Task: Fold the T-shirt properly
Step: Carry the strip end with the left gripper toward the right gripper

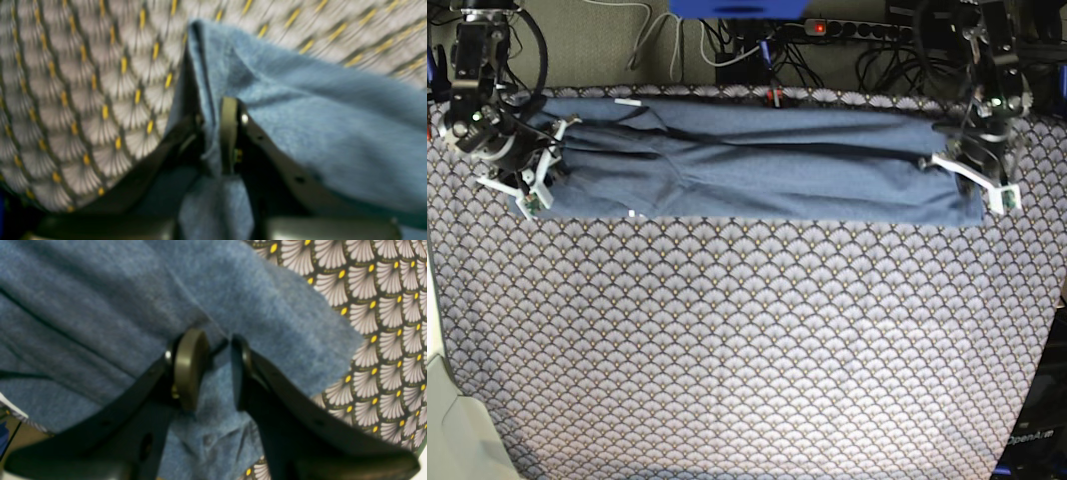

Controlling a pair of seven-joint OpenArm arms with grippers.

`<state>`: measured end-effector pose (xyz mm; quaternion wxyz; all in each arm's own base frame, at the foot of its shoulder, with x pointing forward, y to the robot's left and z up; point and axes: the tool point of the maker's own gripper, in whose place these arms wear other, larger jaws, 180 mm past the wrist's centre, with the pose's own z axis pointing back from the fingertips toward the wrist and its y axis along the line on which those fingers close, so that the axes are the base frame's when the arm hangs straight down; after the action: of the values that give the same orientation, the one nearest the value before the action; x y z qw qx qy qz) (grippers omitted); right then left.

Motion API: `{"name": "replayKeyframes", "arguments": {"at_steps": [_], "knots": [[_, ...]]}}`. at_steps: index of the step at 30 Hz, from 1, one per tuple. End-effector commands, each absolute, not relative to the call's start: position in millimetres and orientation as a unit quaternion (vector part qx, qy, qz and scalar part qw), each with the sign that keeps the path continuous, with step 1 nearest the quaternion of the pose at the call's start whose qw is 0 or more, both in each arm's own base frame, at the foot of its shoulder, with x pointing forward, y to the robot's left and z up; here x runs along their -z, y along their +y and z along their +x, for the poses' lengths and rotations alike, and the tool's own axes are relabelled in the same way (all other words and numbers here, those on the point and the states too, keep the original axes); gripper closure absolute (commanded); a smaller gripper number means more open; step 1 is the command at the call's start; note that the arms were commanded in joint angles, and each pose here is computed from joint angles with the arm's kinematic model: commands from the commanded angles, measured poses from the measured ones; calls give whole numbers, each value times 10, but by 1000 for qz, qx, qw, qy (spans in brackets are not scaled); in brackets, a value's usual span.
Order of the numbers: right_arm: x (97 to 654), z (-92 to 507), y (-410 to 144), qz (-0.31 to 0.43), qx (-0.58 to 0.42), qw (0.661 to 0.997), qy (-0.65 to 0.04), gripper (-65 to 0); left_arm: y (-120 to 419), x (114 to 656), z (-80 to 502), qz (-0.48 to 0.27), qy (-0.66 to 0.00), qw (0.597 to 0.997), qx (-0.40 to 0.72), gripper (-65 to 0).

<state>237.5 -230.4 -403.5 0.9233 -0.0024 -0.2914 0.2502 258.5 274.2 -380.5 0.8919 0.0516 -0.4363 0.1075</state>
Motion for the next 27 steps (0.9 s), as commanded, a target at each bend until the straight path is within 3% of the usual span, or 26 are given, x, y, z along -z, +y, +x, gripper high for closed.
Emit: {"name": "replayKeyframes", "arguments": {"at_steps": [1,8,15,27], "knots": [[3919,2465,-2333,-9,-254,916,-311,-180,2708,3600,2679,52,-466,877,-103,-3],[3920,2465,-2328,-9,-255,916,-311,-180,1952,3221,2797,-17,-467,882,-63,-3],[3917,2471,-2328,-9,-255,915,-312,-180,981,3404,2732,-118,-432,894,-12,-3],[3889,2517,-2325,-10,-255,914,-316,-180,-310,3567,2546,-198,-378,902,60,-3]]}}
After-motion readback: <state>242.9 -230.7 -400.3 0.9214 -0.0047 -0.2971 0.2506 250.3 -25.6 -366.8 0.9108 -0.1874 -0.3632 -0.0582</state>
